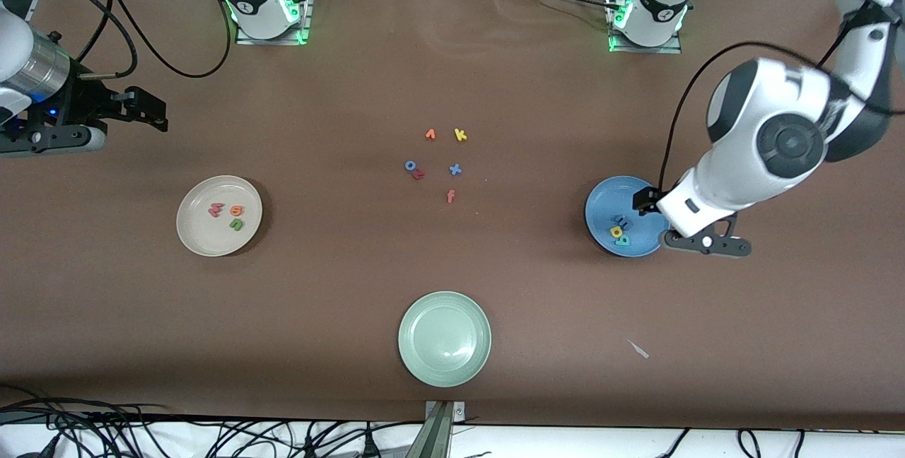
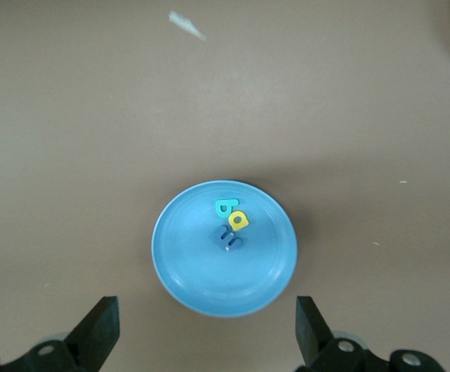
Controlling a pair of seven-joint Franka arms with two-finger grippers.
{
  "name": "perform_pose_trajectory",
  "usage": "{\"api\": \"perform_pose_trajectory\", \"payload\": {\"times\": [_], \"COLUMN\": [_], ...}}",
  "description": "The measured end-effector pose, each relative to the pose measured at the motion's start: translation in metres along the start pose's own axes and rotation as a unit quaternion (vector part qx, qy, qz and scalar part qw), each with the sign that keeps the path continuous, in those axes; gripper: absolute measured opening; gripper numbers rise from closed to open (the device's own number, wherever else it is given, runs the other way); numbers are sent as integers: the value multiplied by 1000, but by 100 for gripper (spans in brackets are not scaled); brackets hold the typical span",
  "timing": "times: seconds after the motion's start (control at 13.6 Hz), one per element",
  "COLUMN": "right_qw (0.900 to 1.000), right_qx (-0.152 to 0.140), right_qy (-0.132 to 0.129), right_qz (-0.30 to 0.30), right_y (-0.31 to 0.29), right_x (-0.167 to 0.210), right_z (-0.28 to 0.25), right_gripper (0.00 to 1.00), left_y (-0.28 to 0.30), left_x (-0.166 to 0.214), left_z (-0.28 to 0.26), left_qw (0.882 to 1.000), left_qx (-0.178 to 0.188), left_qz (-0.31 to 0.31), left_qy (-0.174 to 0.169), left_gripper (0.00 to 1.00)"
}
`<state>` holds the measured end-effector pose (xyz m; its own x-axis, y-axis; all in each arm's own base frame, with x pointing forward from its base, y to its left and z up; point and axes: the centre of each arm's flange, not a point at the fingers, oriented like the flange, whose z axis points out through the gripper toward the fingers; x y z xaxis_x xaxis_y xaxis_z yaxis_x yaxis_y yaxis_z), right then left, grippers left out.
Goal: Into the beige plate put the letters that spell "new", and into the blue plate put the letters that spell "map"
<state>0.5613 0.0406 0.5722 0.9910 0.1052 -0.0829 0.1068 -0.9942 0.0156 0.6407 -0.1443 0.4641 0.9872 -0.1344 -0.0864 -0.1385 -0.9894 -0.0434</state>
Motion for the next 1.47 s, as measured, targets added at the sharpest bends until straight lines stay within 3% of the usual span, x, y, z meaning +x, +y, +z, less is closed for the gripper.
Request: {"api": "perform_pose_trajectory", "payload": {"times": [0.29, 0.51, 0.66, 0.88, 1.47], "right_qw": [1000, 1000, 1000, 1000, 1000], "right_qx": [0, 0, 0, 0, 0], "right_qy": [1, 1, 2, 3, 2], "right_qz": [0, 0, 0, 0, 0], "right_y": [0, 0, 0, 0, 0], "right_x": [1, 1, 1, 2, 3], "right_z": [0, 1, 1, 1, 2], "right_gripper": [100, 100, 100, 100, 100], "left_y": [-15, -38, -56, -73, -84], "left_x": [-8, -33, -51, -75, -119], "left_z": [-54, -96, -114, -104, -115], "left_qw": [1000, 1000, 999, 999, 997], "left_qx": [3, 12, -2, -12, -21], "left_qz": [2, -7, -26, -43, -55], "left_qy": [10, 23, 30, 19, 46], "left_gripper": [100, 100, 100, 100, 100]}}
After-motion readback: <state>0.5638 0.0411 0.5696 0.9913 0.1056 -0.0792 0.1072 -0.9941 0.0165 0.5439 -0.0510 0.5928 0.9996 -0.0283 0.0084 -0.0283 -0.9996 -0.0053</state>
